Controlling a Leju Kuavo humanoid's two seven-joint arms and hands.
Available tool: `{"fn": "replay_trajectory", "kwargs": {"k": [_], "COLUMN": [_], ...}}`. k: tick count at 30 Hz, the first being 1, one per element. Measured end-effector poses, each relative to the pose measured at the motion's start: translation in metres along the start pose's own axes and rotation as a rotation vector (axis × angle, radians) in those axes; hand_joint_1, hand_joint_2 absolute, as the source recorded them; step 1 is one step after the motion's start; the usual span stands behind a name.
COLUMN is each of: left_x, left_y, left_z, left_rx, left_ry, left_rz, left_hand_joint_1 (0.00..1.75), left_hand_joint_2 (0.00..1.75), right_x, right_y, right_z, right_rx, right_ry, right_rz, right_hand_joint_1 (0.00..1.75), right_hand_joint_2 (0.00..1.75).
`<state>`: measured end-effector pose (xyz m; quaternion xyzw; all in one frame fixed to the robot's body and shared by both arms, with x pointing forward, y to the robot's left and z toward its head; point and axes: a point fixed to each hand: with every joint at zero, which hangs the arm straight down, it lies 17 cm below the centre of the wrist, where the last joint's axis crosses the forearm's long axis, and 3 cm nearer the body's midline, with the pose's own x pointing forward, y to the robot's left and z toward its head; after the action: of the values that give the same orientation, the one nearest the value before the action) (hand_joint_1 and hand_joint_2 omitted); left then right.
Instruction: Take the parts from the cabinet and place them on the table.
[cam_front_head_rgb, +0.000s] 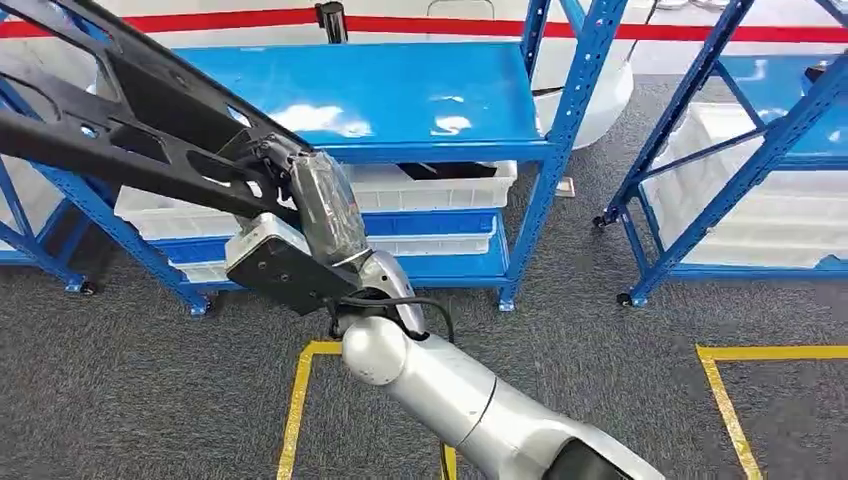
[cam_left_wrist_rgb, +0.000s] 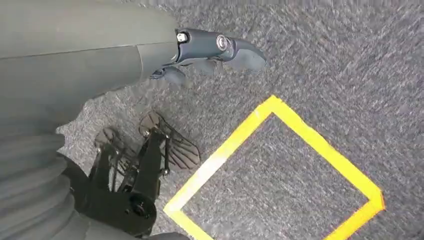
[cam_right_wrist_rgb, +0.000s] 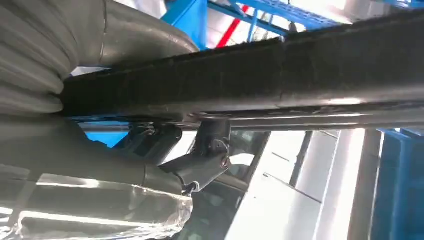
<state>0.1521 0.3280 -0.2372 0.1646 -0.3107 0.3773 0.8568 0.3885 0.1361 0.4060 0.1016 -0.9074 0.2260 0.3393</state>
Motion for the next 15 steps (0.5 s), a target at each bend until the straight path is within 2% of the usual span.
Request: {"fn": "replay_trajectory", "kwargs": {"k": [15], "left_x": [0.003], "left_y": [0.002], "left_z": [-0.001], "left_rx": [-0.008], "left_ry": [-0.015], "left_rz": [0.001], "left_hand_joint_1": [0.0], "left_hand_joint_2": [1.75], "right_x": [0.0017], "right_y": [0.0023], "right_z": [-0.001], "right_rx": [-0.001], "right_ry": [0.0], "right_rz": [-0.011], "right_hand_joint_1": [1.75], "right_hand_joint_2": [1.75]}}
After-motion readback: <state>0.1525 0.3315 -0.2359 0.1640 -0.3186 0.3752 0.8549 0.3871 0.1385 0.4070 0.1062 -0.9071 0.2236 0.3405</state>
